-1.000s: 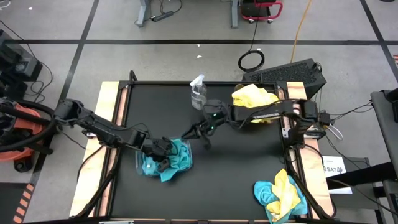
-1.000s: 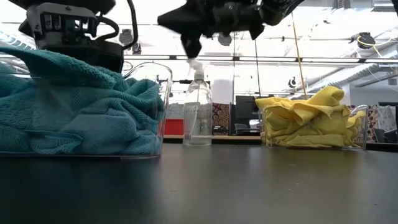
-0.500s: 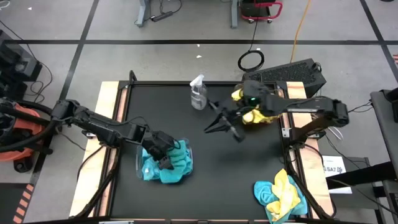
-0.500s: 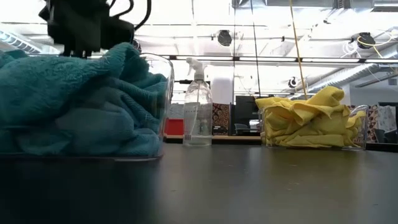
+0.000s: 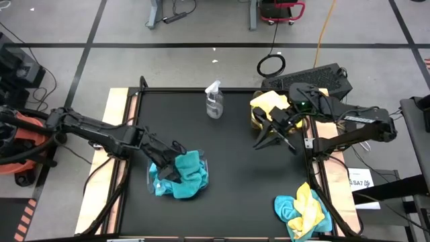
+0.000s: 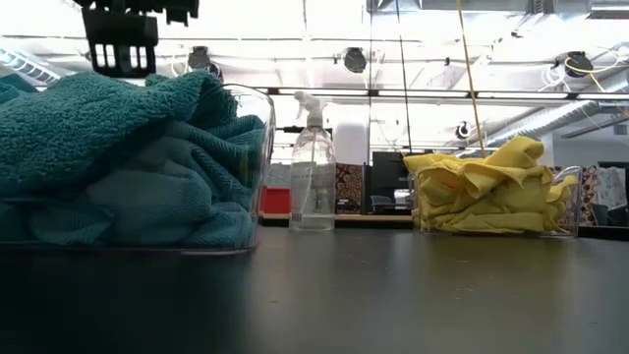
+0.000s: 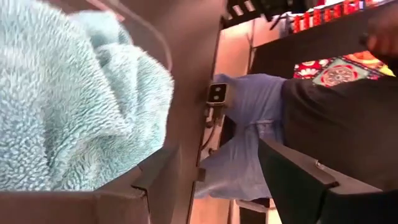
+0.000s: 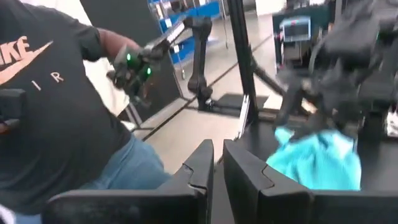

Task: Sort microfiber towel by color & place in baskets
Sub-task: Put the yellow towel into the top transparent bin

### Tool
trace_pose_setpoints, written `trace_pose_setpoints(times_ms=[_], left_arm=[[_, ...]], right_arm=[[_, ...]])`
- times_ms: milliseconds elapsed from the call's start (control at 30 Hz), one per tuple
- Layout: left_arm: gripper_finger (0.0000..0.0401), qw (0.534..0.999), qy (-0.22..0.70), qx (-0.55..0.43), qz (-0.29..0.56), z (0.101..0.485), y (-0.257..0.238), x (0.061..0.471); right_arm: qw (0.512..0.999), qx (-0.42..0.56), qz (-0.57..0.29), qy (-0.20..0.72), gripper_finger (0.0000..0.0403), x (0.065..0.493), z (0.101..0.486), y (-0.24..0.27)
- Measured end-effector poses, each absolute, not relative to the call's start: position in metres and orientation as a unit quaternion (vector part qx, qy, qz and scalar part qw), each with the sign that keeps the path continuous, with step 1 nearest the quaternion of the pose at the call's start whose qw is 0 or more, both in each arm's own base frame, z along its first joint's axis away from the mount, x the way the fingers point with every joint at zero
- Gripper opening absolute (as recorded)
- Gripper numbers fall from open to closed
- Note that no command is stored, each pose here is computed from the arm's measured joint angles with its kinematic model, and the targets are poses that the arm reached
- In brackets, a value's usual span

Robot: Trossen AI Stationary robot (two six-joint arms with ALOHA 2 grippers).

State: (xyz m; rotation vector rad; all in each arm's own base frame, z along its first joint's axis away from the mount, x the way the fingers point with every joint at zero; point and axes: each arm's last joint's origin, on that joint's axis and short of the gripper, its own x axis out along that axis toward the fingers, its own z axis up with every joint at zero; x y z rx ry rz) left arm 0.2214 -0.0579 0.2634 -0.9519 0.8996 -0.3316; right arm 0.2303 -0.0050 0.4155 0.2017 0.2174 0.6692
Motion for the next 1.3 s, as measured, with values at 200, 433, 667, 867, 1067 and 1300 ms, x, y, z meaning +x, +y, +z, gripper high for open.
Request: trace_pose_setpoints(times_ms=[200, 433, 667, 867, 1067, 1300], left_arm=[[0.0219, 0.820, 0.377, -0.390, -0.183, 0.278, -0.056, 0.215], [0.0219, 0.897, 0.308, -0.280, -0.152, 0.294, -0.052, 0.221], [0.0219, 0.955, 0.238, -0.154, -0.084, 0.315, -0.043, 0.225], [0.0219, 0.970, 0.210, -0.113, -0.042, 0.326, -0.026, 0.229], [0.0219, 0.971, 0.217, -0.094, -0.040, 0.322, -0.018, 0.235], [0.0219, 0.974, 0.211, -0.074, -0.040, 0.308, -0.014, 0.262]], right_arm=[[0.921, 0.121, 0.321, 0.186, 0.0030, 0.214, 0.403, -0.003], [0.888, 0.149, 0.314, 0.300, 0.0030, 0.199, 0.382, -0.001], [0.857, 0.172, 0.299, 0.384, 0.0038, 0.188, 0.369, 0.005], [0.837, 0.166, 0.259, 0.452, 0.0095, 0.180, 0.361, 0.014], [0.800, 0.164, 0.228, 0.531, 0.0160, 0.171, 0.339, 0.023], [0.742, 0.197, 0.213, 0.604, 0.0182, 0.151, 0.297, 0.036]])
